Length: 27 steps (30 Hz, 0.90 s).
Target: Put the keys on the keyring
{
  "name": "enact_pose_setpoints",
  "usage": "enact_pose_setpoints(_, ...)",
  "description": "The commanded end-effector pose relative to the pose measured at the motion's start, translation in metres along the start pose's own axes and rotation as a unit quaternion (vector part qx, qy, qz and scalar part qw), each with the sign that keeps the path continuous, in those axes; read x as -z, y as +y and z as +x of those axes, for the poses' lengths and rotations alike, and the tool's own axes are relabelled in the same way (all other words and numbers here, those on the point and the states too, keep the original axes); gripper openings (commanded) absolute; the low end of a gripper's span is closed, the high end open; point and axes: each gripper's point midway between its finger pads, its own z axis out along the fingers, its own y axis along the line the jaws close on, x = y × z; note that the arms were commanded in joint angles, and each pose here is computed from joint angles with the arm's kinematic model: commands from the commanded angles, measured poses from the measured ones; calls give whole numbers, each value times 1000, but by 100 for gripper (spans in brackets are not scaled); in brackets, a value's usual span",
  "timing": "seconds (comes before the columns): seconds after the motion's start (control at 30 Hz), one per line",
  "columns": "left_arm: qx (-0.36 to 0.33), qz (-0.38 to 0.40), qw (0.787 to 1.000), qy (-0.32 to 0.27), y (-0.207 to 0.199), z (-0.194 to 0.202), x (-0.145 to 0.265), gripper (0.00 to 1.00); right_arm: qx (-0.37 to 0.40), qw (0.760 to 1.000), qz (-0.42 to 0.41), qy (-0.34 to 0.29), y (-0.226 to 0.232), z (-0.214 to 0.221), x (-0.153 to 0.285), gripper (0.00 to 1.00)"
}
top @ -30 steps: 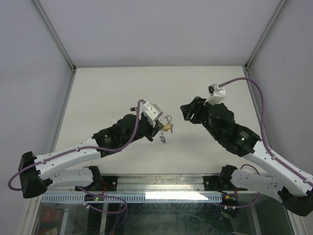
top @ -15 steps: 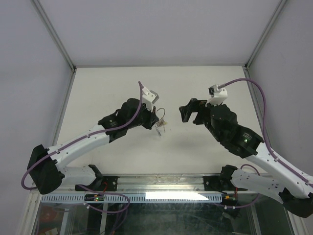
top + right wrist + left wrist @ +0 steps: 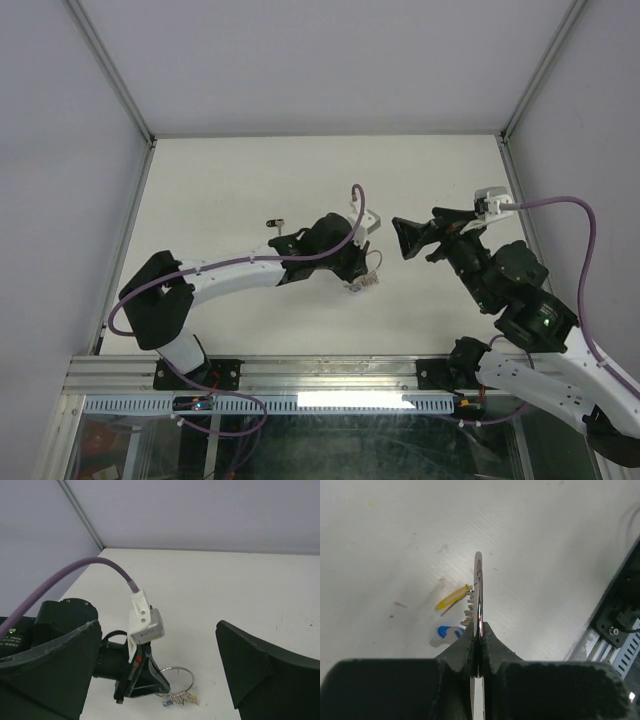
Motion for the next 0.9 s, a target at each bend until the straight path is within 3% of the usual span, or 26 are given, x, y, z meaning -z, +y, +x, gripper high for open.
enact_pose_setpoints(0.0,-1,66,996,-60,-41,-38,-9,0,14,1000,19,7,-5,7,-7,99)
enact_pose_setpoints(0.23,39,15,997,-58,12,-20,-11,0,45,992,69,101,-19,47,-13,99)
enact_pose_setpoints(0.5,66,-38,996,-49,69,3,-5,3,31,991,49,121,-10,69,-20,99)
enact_pose_setpoints(0.73,73,-66,994,-56,96,2,2,29,31,985,42,166,-1,89,-28,99)
enact_pose_setpoints(0.87,79,-84,991,-74,113,-8,15,37,19,983,28,178,6,95,-29,99)
